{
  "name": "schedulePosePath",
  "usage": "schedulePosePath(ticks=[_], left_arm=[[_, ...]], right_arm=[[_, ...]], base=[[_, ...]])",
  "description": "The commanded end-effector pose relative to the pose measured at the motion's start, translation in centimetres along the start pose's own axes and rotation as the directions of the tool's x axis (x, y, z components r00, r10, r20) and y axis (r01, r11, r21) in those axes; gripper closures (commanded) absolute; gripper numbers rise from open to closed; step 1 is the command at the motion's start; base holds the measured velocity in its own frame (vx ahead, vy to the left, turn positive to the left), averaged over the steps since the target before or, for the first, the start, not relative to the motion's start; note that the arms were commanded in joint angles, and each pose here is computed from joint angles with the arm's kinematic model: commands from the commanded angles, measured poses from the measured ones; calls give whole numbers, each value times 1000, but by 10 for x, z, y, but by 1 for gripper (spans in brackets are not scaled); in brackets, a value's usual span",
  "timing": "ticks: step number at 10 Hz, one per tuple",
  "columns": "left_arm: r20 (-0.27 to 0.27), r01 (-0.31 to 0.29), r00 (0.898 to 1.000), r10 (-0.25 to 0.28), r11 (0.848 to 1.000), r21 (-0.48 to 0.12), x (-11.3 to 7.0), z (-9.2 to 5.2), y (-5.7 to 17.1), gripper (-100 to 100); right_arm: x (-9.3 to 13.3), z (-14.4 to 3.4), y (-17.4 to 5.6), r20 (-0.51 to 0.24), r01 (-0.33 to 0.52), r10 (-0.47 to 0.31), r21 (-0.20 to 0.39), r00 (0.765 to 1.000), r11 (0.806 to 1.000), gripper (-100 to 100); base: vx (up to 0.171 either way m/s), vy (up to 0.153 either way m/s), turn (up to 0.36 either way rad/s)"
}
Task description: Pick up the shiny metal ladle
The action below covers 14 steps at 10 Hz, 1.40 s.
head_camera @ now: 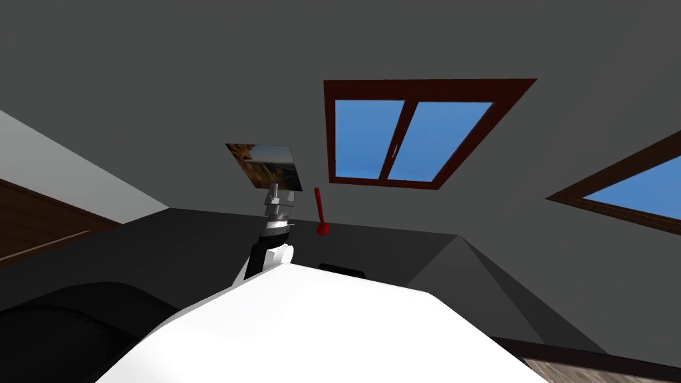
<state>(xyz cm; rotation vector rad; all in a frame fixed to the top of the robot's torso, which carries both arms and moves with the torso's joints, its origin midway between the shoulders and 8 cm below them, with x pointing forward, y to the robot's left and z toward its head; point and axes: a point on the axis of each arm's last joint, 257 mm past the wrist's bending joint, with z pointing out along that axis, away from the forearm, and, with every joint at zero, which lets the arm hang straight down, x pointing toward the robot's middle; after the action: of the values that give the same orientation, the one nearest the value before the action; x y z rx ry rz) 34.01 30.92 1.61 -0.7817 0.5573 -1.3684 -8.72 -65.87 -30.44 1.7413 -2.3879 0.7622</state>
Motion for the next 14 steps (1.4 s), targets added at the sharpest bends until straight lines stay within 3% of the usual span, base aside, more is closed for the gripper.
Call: schedulePosePath(ticks=[1,4,5,6,10,11,14], left_arm=[[0,0,1000,0,1000,0,0,0,0,0],[0,0,1000,0,1000,0,0,0,0,0],[0,0,1000,0,1000,0,0,0,0,0],[0,0,1000,0,1000,0,0,0,0,0],[0,0,1000,0,1000,0,0,0,0,0],[0,0,1000,0,1000,0,0,0,0,0],[0,0,1000,0,1000,0,0,0,0,0]], right_arm=[[3,2,18,-5,26,-26,-48,1000,999,-100],[3,2,22,-4,32,-32,-57,999,998,-100],[3,2,23,-4,32,-32,-60,999,998,0],[4,9,27,-10,21,-22,-61,1000,998,-100],[5,18,33,-16,9,-10,-64,1000,998,-100],[5,18,34,-16,9,-10,-64,1000,998,100],[5,18,33,-17,11,-12,-62,1000,998,100]], base=[[18,-92,147],[12,-38,46],[0,0,0],[-9,1,86],[-15,1,51],[0,0,0],[-1,0,3]])
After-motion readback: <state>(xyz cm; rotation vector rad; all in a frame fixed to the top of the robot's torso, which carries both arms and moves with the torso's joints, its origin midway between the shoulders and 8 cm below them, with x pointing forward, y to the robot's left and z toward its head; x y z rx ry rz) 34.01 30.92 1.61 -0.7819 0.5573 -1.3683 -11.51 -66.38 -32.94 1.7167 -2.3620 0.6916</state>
